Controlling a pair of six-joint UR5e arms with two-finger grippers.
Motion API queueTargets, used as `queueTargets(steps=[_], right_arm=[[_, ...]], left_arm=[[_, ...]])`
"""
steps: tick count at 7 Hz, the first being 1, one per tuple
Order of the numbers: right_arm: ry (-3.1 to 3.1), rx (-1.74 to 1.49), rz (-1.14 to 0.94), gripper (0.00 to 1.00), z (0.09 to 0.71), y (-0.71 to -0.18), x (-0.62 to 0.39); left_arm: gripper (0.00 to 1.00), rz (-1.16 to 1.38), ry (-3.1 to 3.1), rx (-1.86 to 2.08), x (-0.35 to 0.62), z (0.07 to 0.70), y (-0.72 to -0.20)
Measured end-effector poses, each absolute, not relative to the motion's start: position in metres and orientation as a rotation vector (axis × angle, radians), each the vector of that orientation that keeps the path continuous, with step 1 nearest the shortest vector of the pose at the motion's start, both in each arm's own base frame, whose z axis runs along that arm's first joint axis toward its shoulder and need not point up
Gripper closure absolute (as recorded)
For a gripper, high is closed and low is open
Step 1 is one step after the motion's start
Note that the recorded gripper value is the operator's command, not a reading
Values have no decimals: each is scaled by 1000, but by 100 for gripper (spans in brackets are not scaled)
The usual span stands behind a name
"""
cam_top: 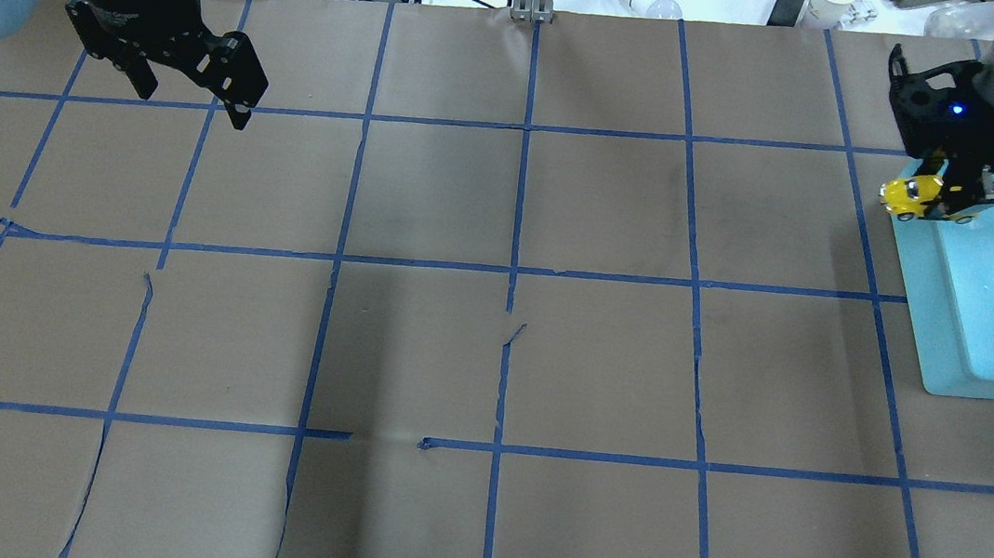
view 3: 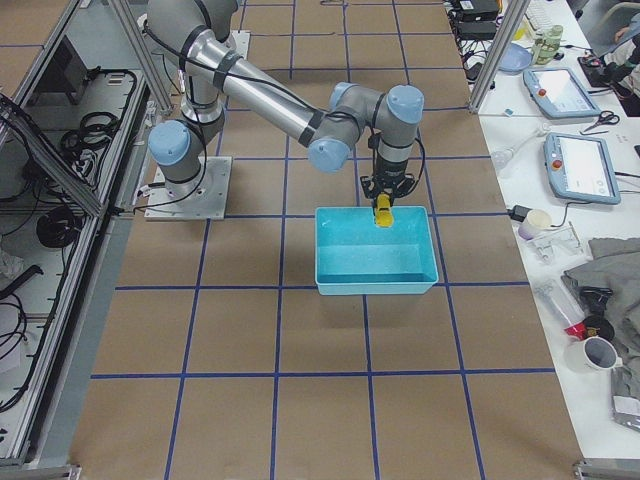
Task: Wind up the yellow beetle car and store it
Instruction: 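Lower the car into the blue bin and open the right gripper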
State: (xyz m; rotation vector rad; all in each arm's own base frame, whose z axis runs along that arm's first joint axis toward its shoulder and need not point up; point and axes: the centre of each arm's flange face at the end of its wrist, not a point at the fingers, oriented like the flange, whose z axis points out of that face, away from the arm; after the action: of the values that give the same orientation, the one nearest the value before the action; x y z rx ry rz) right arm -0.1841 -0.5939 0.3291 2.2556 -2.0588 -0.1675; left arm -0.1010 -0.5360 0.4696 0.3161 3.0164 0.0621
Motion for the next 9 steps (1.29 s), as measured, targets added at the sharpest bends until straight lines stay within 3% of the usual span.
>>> queueTargets(steps=[3,4,5,6,9], right_arm=[[-2078,2242,-169,100,253,-583,-251],[-2090,2255,-158,88,227,-582,-253],[-2102,2265,-144,28,210,-580,-252],[-2109,2271,-135,0,203,-579,-251],[-2099,2247,-92,0,230,-577,-248]], left_arm=[[0,45,3037,335,-104,475,-534],[0,22,3040,351,-106,483,-530],[0,0,3041,368,-108,491,-525],[0,-17,3060,386,-111,496,-522],[0,-32,3133,399,-117,502,-511]])
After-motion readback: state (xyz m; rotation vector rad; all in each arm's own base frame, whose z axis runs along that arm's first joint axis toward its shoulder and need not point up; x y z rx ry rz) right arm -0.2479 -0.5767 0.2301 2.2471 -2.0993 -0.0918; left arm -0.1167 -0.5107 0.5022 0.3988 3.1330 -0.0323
